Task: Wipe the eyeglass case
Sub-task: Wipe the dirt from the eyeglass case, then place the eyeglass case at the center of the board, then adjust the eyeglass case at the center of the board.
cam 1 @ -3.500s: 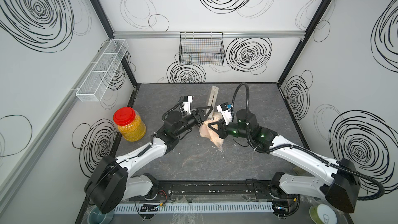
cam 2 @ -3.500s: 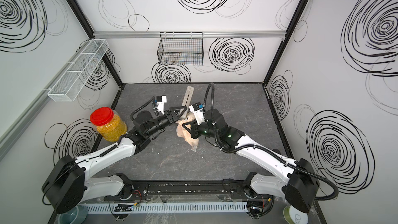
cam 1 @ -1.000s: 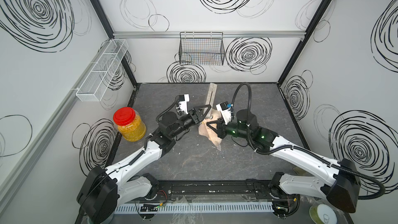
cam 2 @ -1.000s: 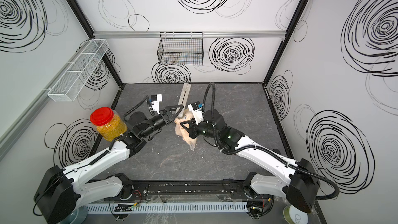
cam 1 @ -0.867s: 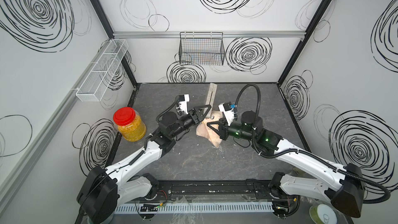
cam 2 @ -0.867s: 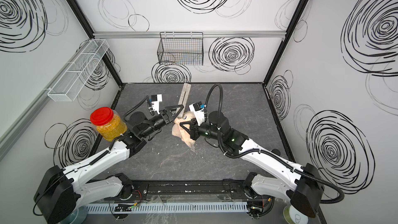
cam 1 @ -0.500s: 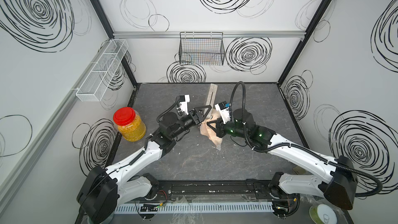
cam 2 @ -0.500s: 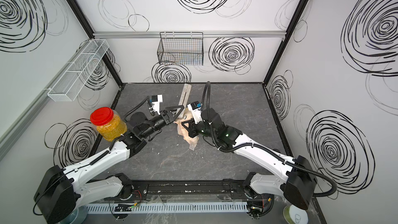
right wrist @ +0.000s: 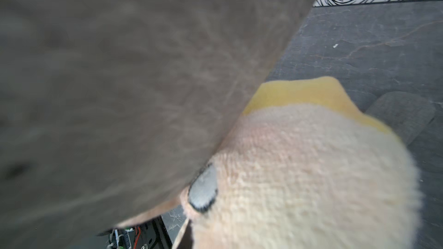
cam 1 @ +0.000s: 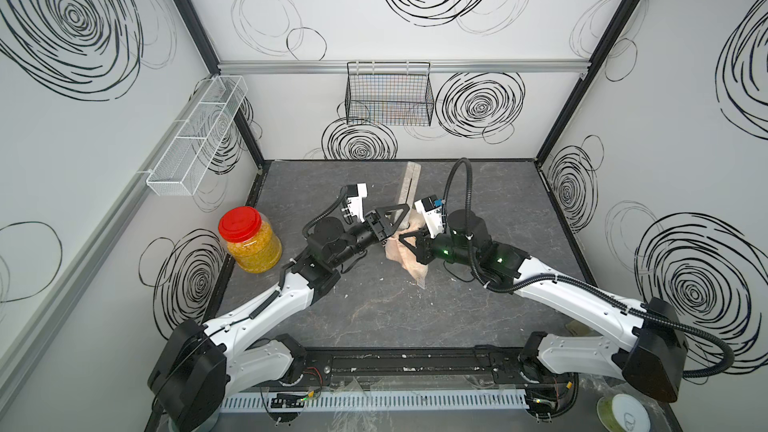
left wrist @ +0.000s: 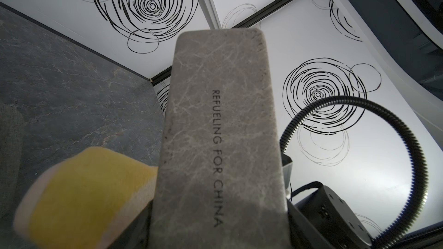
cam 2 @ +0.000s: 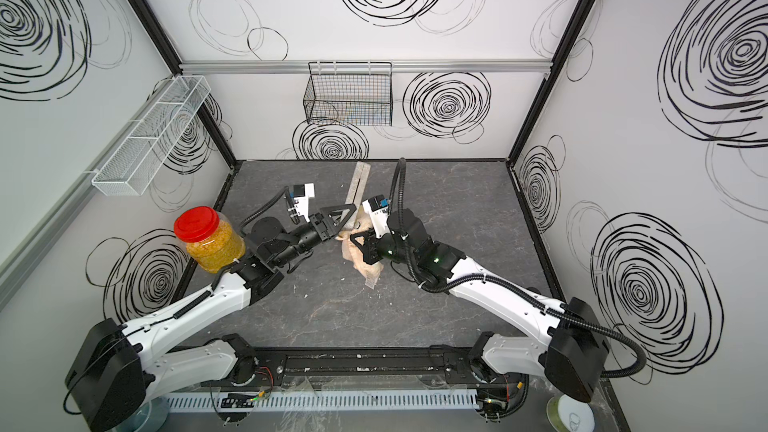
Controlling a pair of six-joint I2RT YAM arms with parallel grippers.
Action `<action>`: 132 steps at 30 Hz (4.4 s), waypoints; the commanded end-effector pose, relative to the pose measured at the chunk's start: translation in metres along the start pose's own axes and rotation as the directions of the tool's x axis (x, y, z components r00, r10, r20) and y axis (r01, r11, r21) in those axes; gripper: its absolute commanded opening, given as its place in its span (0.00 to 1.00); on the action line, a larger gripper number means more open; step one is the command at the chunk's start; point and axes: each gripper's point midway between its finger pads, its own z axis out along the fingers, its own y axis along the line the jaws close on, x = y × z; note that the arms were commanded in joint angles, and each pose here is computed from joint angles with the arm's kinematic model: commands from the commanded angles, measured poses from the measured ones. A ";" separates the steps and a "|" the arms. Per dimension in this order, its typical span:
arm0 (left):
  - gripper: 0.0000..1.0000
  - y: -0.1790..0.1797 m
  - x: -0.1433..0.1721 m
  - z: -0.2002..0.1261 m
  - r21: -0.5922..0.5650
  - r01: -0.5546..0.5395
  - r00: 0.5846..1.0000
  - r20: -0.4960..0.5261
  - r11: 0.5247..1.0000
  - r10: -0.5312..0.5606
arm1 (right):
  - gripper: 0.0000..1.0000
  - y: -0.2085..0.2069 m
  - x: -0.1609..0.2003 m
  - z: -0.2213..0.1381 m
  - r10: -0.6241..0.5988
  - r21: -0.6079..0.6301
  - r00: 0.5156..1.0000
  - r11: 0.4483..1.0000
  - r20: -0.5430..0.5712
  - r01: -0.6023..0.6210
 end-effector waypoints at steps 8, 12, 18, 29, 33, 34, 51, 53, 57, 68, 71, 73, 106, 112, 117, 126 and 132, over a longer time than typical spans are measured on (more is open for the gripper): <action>0.55 -0.030 -0.006 -0.001 0.107 -0.041 0.999 0.027 0.993 0.038 | 0.06 0.049 -0.033 -0.033 -0.028 -0.246 0.982 0.966 0.186 0.074; 0.55 -0.035 -0.006 0.002 0.113 -0.045 0.999 0.023 0.993 0.043 | 0.03 0.004 -0.014 -0.009 0.017 -0.025 0.997 1.000 0.076 -0.016; 0.55 -0.031 -0.005 0.000 0.098 -0.046 0.999 0.024 0.994 0.044 | 0.04 0.025 -0.012 -0.003 -0.026 -0.129 1.000 0.991 0.006 0.027; 0.55 -0.030 -0.006 0.000 0.107 -0.031 0.999 0.027 0.994 0.029 | 0.06 0.062 -0.041 -0.045 -0.028 -0.310 0.975 0.946 0.219 0.096; 0.55 -0.024 -0.004 0.000 0.081 -0.042 0.999 0.021 0.996 0.040 | 0.05 0.060 -0.037 -0.043 -0.015 -0.316 0.981 0.945 0.195 0.078; 0.55 -0.022 -0.004 -0.001 0.072 -0.046 0.999 0.020 0.996 0.045 | 0.05 0.065 -0.038 -0.046 -0.018 -0.340 0.981 0.937 0.194 0.084; 0.55 0.068 0.044 -0.037 -0.335 -0.393 0.904 -0.309 0.856 0.294 | 0.04 -0.050 -0.054 -0.109 -0.066 0.314 0.963 0.949 0.263 -0.020; 0.55 0.086 0.060 -0.055 -0.425 -0.421 0.892 -0.352 0.801 0.283 | 0.04 -0.058 -0.050 -0.114 -0.055 0.320 0.962 0.947 0.267 -0.035; 0.55 0.123 0.093 -0.094 -0.579 -0.449 0.884 -0.402 0.681 0.241 | 0.04 -0.063 -0.041 -0.118 -0.049 0.314 0.960 0.949 0.274 -0.041; 0.55 0.192 0.115 -0.159 -0.828 -0.306 0.952 -0.255 0.471 0.169 | 0.05 -0.060 -0.008 -0.102 -0.036 0.235 0.981 0.972 0.188 -0.010; 0.57 0.198 0.118 -0.158 -0.842 -0.312 0.950 -0.269 0.440 0.158 | 0.05 -0.059 -0.004 -0.098 -0.031 0.220 0.984 0.976 0.176 -0.008; 0.58 0.201 0.121 -0.156 -0.845 -0.319 0.948 -0.280 0.430 0.152 | 0.05 -0.061 -0.002 -0.096 -0.026 0.220 0.985 0.975 0.171 -0.013; 0.86 0.158 0.213 -0.083 -0.562 -0.418 0.827 -0.561 0.714 0.043 | 0.04 -0.069 0.000 -0.100 -0.040 0.264 0.984 0.965 0.174 -0.007; 0.87 0.148 0.242 -0.033 -0.441 -0.501 0.742 -0.662 0.745 0.107 | 0.04 -0.076 -0.006 -0.120 -0.075 0.349 0.980 0.937 0.186 0.005; 0.87 0.141 0.251 0.022 -0.344 -0.561 0.690 -0.697 0.753 0.196 | 0.04 -0.084 -0.011 -0.147 -0.111 0.433 0.970 0.901 0.215 0.007; 0.86 0.129 0.218 0.042 -0.248 -0.632 0.634 -0.710 0.734 0.306 | 0.04 -0.102 -0.018 -0.193 -0.162 0.578 0.958 0.816 0.237 -0.005; 0.95 0.144 0.172 0.006 -0.193 -0.749 0.522 -0.761 0.633 0.385 | 0.04 -0.106 -0.011 -0.195 -0.140 0.581 0.960 0.813 0.244 -0.029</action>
